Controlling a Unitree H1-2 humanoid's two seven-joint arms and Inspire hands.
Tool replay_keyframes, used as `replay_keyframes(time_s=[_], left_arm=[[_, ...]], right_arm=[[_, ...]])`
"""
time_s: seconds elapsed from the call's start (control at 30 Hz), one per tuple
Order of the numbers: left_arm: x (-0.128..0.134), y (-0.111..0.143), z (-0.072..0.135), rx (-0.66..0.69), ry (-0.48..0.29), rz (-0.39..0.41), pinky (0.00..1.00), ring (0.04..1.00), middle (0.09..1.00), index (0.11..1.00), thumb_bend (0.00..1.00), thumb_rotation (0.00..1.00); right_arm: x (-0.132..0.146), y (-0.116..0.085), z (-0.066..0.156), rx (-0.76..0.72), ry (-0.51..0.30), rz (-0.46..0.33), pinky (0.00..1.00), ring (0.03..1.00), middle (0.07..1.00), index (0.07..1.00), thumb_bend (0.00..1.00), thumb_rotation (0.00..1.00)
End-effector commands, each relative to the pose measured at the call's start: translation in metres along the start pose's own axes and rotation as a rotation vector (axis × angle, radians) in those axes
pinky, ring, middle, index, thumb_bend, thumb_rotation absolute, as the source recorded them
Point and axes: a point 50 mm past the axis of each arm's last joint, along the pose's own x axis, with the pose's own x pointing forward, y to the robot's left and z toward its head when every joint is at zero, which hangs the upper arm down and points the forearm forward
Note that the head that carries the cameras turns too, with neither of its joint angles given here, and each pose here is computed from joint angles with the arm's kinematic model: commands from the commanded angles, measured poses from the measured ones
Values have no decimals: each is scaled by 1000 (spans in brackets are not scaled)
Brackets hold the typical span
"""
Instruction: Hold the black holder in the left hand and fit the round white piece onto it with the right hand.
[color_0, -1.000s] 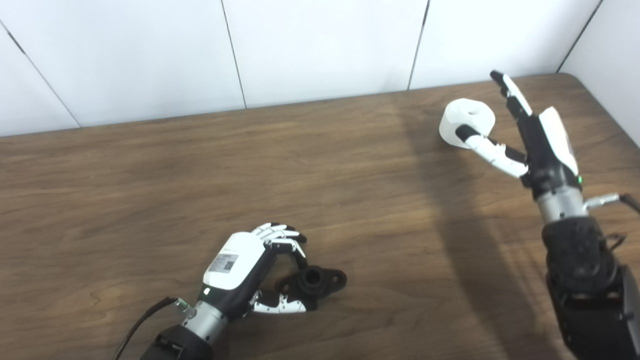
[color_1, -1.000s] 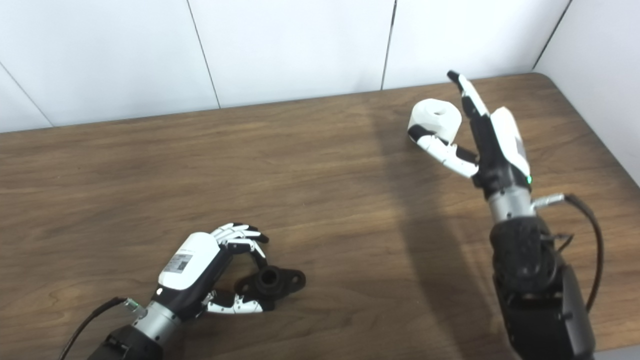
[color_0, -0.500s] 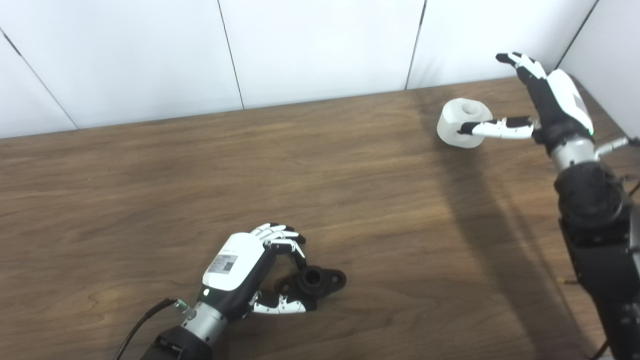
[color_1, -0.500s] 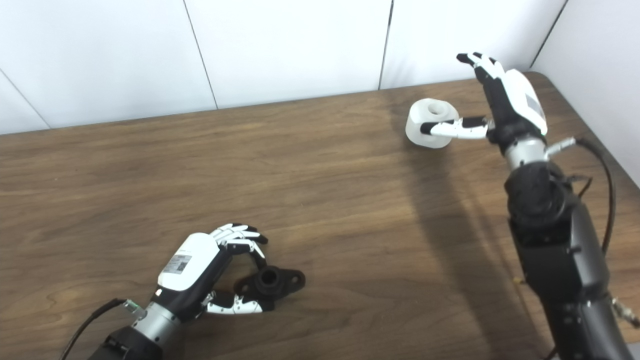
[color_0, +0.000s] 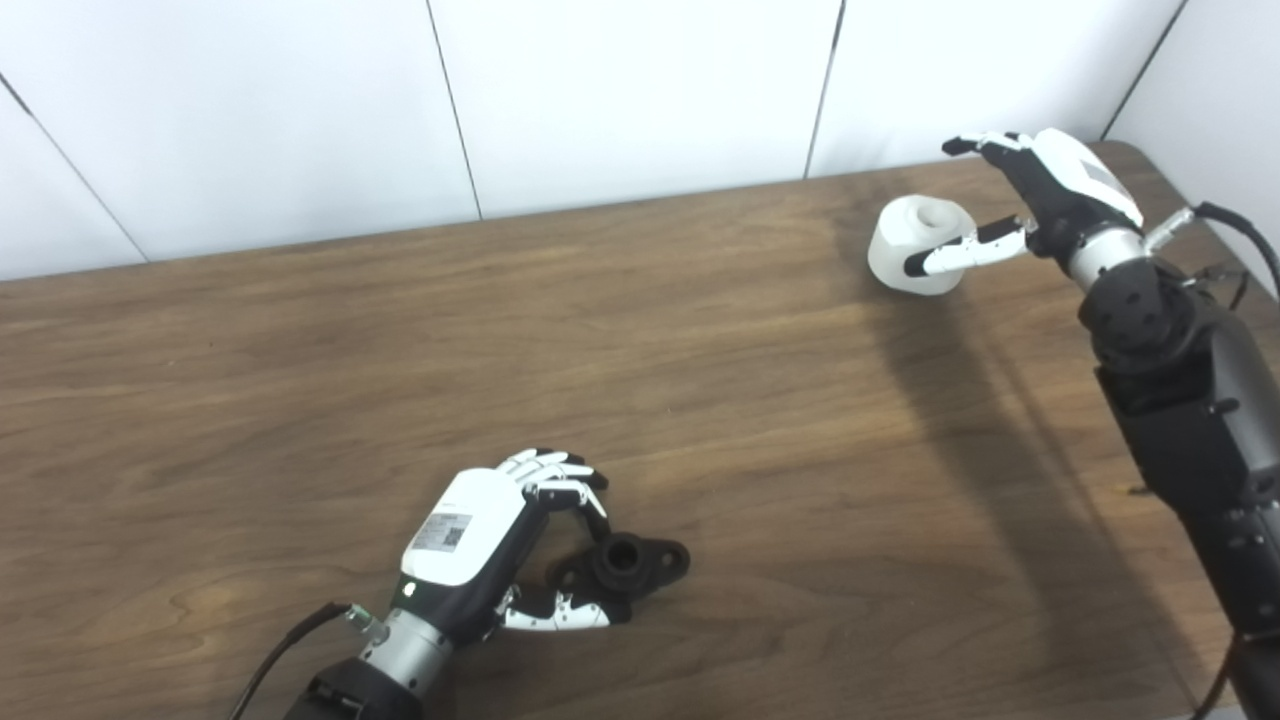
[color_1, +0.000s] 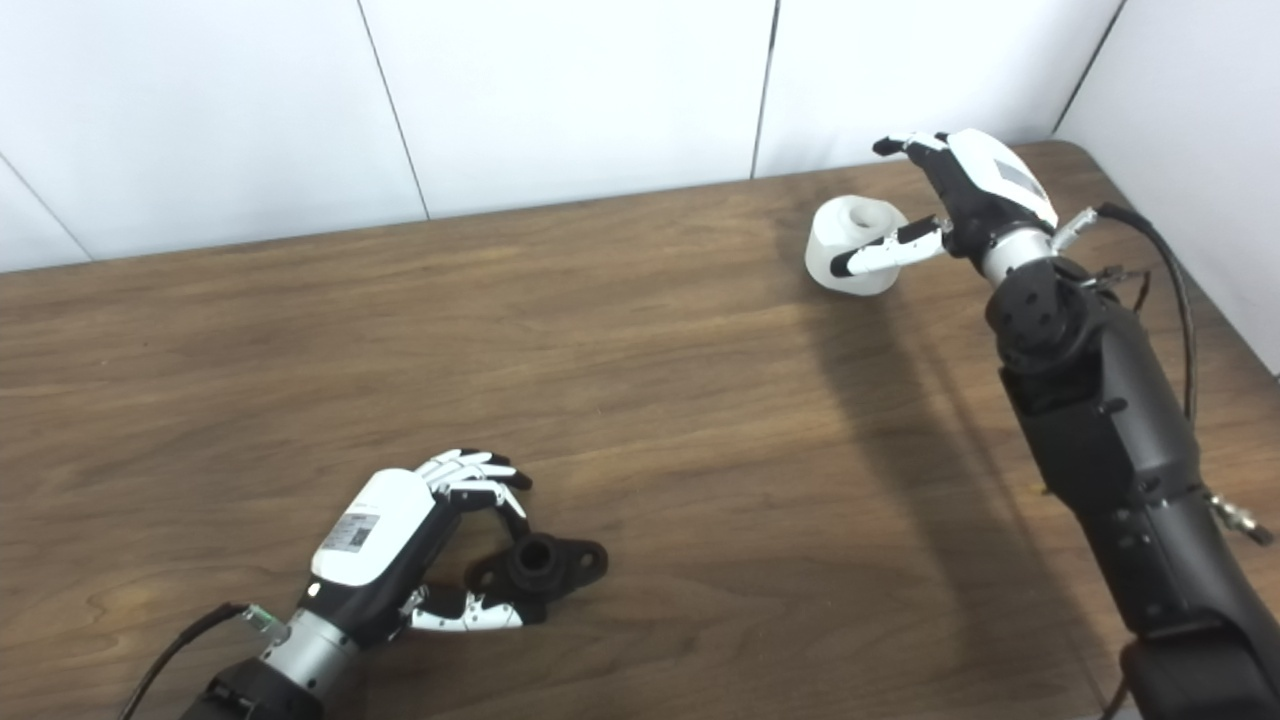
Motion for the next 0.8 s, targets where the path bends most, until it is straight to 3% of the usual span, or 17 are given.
replay_keyframes(time_s=[0.0, 0.47, 0.77], left_arm=[[-20, -40, -16, -26, 96, -182, 858, 840, 768, 487, 520, 50], [-22, -48, -18, -26, 108, -168, 859, 835, 759, 487, 520, 50], [-23, -50, -19, -30, 115, -170, 871, 839, 763, 487, 520, 50]], right_arm=[[8, -18, 9, -10, -13, -67, 895, 1000, 928, 857, 883, 270], [18, 3, 0, 27, 36, -52, 871, 1000, 935, 899, 833, 287], [24, 4, 2, 13, 44, -29, 891, 1000, 941, 892, 888, 286]])
